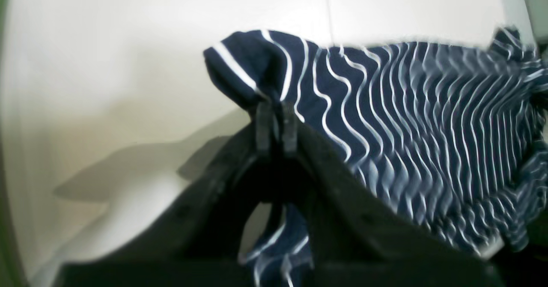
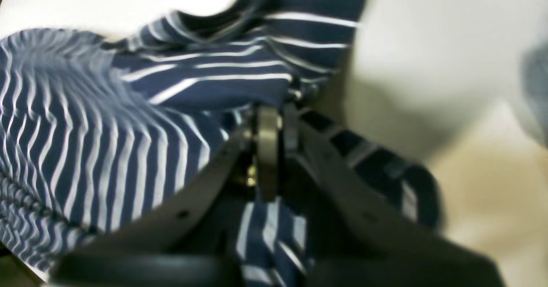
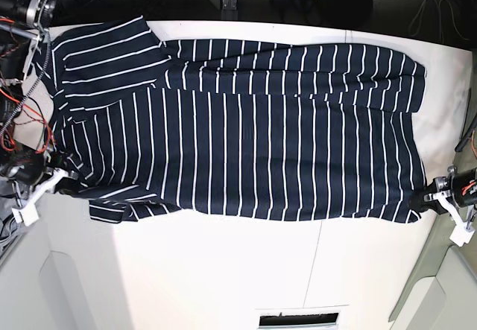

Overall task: Layout the t-shirt on the table in an organized manner, then fold the t-shirt properly
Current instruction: 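Lift the folded edge with both grippers and fold it over again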

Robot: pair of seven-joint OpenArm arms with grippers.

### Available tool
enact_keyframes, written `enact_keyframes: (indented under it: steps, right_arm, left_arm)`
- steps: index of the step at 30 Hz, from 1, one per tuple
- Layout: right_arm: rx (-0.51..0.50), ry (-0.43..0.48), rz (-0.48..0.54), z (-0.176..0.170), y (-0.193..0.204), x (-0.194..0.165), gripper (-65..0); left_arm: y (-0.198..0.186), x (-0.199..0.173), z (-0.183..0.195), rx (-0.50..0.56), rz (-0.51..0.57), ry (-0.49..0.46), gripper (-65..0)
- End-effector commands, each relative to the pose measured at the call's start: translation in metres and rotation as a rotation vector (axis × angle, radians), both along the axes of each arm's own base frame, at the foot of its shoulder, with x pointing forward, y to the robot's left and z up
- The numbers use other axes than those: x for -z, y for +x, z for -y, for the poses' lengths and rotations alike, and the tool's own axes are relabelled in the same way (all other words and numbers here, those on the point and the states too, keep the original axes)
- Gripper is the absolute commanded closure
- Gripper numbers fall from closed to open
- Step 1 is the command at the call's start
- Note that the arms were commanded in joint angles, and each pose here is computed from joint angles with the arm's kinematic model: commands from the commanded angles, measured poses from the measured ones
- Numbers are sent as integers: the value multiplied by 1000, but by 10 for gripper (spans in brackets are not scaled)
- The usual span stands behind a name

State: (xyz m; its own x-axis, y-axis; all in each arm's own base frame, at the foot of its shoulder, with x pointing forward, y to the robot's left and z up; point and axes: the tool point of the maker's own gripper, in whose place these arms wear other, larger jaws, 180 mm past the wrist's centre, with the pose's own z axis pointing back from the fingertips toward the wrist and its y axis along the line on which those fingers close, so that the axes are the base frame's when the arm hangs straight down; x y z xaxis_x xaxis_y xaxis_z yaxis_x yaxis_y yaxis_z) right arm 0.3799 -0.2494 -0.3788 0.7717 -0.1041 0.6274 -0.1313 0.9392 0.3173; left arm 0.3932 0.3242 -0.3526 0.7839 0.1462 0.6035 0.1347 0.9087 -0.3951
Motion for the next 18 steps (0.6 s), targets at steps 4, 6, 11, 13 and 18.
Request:
enact_keyframes:
  steps: [4, 6, 11, 13, 18]
  right_arm:
    - [-28, -7, 39, 14, -14, -16, 0]
    - [-40, -16, 21, 15, -28, -11, 0]
    - [-54, -36, -38, 16, -62, 9, 0]
    - [-54, -33, -76, 14, -77, 22, 0]
    - [-49, -53, -130, 14, -102, 44, 0]
  left_arm:
    - [-14, -22, -14, 16, 25, -14, 0]
    - [-28, -18, -17, 29, -1, -7, 0]
    - [-60, 6, -18, 50, -80, 8, 0]
    - [-75, 21, -16, 52, -121, 2, 0]
    - [-94, 41, -9, 49, -164, -17, 0]
